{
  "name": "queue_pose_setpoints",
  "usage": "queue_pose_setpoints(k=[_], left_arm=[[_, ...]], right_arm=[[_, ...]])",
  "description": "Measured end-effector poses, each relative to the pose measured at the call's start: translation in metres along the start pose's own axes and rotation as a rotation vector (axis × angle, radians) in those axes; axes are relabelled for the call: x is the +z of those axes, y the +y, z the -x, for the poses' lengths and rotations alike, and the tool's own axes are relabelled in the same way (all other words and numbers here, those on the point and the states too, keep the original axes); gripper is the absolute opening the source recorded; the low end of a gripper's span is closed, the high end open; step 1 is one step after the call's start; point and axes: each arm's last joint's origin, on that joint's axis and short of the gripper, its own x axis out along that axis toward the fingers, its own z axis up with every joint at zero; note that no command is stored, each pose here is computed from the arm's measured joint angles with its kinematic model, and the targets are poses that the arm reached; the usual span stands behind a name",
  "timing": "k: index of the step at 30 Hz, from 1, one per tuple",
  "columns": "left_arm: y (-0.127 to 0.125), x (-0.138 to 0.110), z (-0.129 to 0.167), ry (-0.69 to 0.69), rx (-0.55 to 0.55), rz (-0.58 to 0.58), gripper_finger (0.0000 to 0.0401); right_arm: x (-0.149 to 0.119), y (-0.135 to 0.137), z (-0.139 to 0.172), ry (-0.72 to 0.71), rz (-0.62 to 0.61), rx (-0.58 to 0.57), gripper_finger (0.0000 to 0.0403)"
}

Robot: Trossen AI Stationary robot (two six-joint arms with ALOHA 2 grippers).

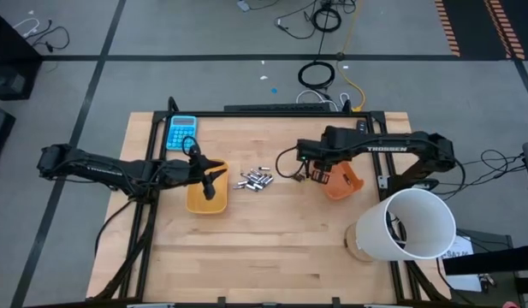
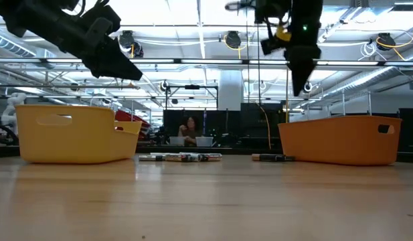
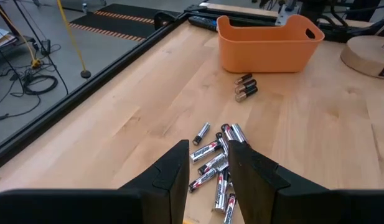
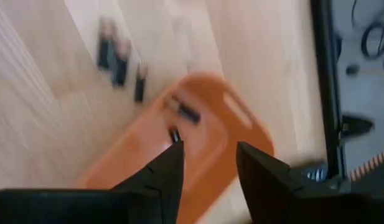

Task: Sort batteries
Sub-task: Put the silver battery into the yellow bin

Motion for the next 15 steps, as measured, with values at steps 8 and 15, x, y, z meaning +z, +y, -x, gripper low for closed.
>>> queue_pose_setpoints(k=[8,15], left_arm=[[-0.004,-0.004,-0.011,0.019,0.003,-0.010,0.0121],[-0.008,-0.004,-0.019,0.005,0.007,-0.056,0.0121]], right_arm=[[0.049,0.022,-0.018,-0.307,0.073,0.247,0.0131],[0.072,0.040,-0.047,-0.224,0.218,0.298,0.0119]])
